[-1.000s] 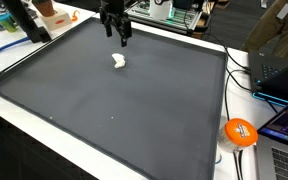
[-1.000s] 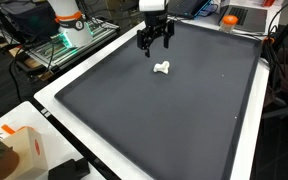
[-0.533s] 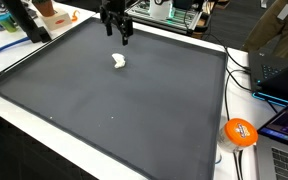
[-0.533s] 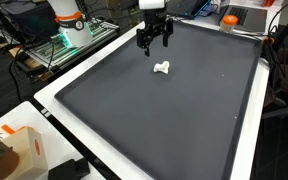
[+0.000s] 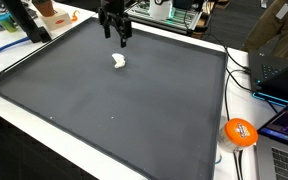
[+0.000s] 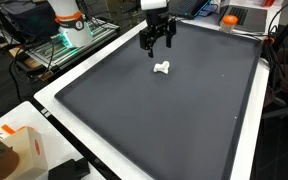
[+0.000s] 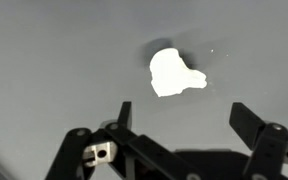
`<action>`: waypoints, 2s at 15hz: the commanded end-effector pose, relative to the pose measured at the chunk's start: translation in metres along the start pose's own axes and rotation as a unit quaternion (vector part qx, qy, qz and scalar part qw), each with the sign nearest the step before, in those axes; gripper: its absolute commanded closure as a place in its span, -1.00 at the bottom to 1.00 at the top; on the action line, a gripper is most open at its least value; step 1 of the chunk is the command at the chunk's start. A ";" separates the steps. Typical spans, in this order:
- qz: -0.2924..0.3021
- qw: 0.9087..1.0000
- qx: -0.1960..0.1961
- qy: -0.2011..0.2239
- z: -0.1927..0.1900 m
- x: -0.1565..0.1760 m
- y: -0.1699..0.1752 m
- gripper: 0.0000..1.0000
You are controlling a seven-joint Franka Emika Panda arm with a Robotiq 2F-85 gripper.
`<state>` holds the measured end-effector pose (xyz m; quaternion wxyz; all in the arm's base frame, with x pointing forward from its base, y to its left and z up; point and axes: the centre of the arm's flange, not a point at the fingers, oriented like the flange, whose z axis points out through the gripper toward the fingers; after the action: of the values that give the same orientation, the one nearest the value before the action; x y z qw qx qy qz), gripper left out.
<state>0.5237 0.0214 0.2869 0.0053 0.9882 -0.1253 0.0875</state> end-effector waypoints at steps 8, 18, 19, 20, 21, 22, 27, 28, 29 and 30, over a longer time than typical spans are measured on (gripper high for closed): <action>-0.033 0.999 -0.032 0.007 0.004 -0.020 0.011 -1.00; -0.043 0.999 -0.018 0.025 0.019 -0.042 0.032 -1.00; -0.045 0.998 -0.012 0.033 0.021 -0.044 0.034 -1.00; -0.052 0.998 -0.006 0.041 0.023 -0.047 0.036 -1.00; -0.061 0.997 0.002 0.049 0.024 -0.050 0.039 -1.00; -0.074 0.995 0.012 0.060 0.025 -0.053 0.041 -1.00; -0.094 0.991 0.028 0.089 0.027 -0.053 0.033 -1.00; -0.098 0.991 0.030 0.091 0.028 -0.056 0.032 -1.00; -0.100 0.990 0.031 0.091 0.028 -0.057 0.032 -1.00; -0.101 0.990 0.031 0.091 0.028 -0.057 0.032 -1.00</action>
<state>0.4661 0.0040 0.2485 -0.0054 0.9834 -0.0208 0.1802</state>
